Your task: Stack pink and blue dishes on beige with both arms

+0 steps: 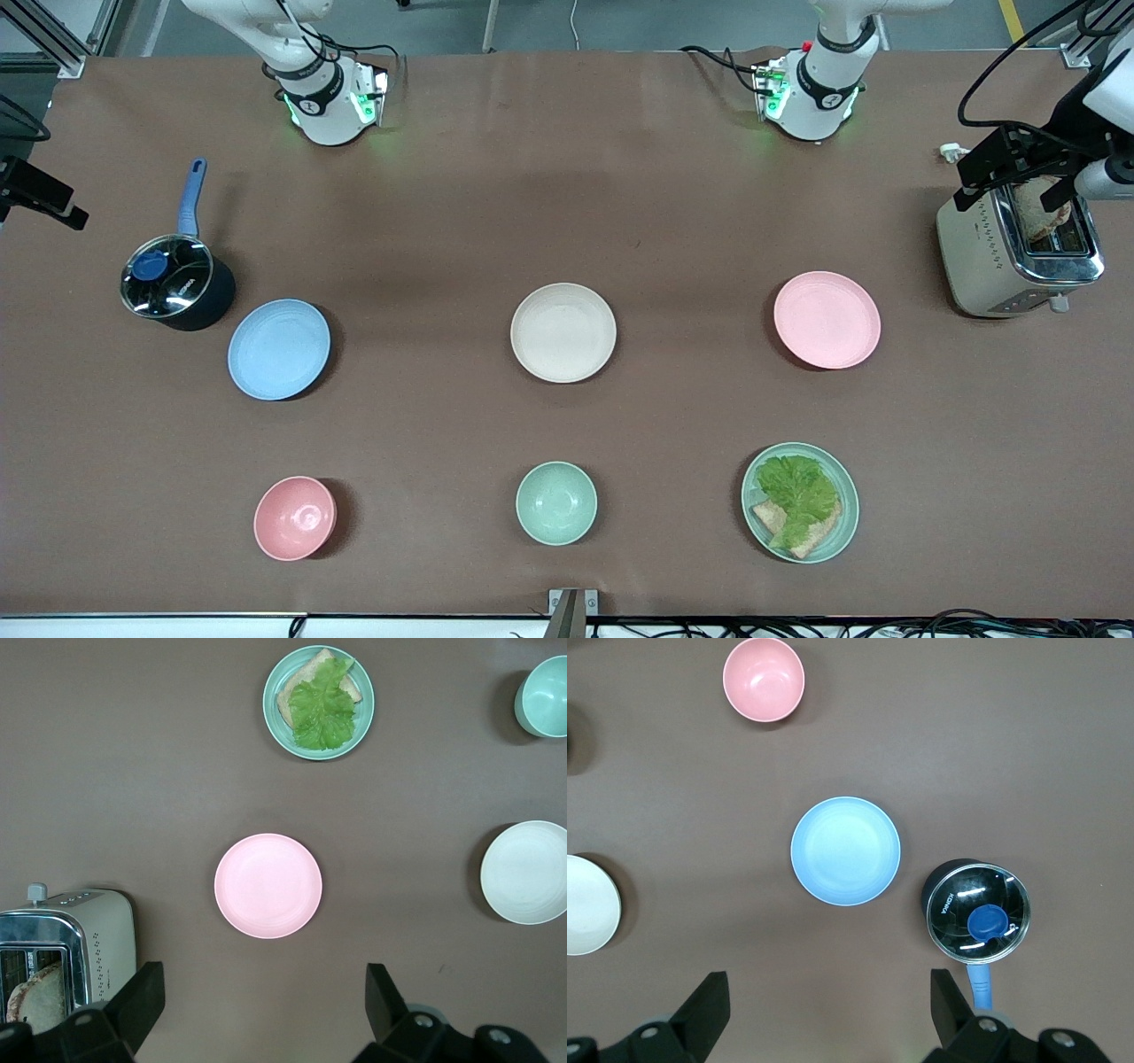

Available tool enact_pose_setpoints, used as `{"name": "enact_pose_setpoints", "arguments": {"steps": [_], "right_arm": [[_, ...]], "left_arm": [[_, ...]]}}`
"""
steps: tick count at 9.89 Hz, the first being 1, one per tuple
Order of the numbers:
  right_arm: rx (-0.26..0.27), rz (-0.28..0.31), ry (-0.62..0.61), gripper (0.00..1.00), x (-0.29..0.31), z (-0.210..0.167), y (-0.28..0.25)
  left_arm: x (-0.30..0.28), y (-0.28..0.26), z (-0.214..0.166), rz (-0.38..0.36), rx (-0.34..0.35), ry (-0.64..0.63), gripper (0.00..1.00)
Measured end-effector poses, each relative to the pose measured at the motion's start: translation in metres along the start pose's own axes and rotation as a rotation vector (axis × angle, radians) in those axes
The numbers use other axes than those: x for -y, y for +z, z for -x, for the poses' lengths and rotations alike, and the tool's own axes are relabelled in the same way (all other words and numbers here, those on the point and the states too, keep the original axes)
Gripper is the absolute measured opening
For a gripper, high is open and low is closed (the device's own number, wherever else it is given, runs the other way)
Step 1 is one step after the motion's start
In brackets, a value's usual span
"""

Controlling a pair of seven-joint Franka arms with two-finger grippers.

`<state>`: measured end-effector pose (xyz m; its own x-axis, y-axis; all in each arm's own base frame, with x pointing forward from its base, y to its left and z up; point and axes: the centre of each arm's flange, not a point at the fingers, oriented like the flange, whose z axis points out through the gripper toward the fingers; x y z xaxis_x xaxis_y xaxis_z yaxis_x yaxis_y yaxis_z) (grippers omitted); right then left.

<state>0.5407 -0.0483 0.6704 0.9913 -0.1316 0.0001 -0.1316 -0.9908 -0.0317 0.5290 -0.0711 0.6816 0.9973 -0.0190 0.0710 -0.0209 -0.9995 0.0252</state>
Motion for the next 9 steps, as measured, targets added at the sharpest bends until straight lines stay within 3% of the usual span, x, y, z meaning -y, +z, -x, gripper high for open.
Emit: {"name": "enact_pose_setpoints", "arguments": {"steps": [5,7,9], "right_arm": [[0.0,0.0,0.0,1.0,0.0,0.0,0.0],[0.0,0.0,-0.013,1.0,-0.001,0.0,0.0],[0.016,0.0,-0.11,1.0,-0.003,-0.003,0.008]], "left_arm": [[0.0,0.002,0.001,-0.002,0.008,0.005,1.0],[0.012,0.021,-0.002,-0.008,0.054,-0.007,1.0],[0.031,0.078,-0.017,-0.013,0.136,-0.006,1.0]]}}
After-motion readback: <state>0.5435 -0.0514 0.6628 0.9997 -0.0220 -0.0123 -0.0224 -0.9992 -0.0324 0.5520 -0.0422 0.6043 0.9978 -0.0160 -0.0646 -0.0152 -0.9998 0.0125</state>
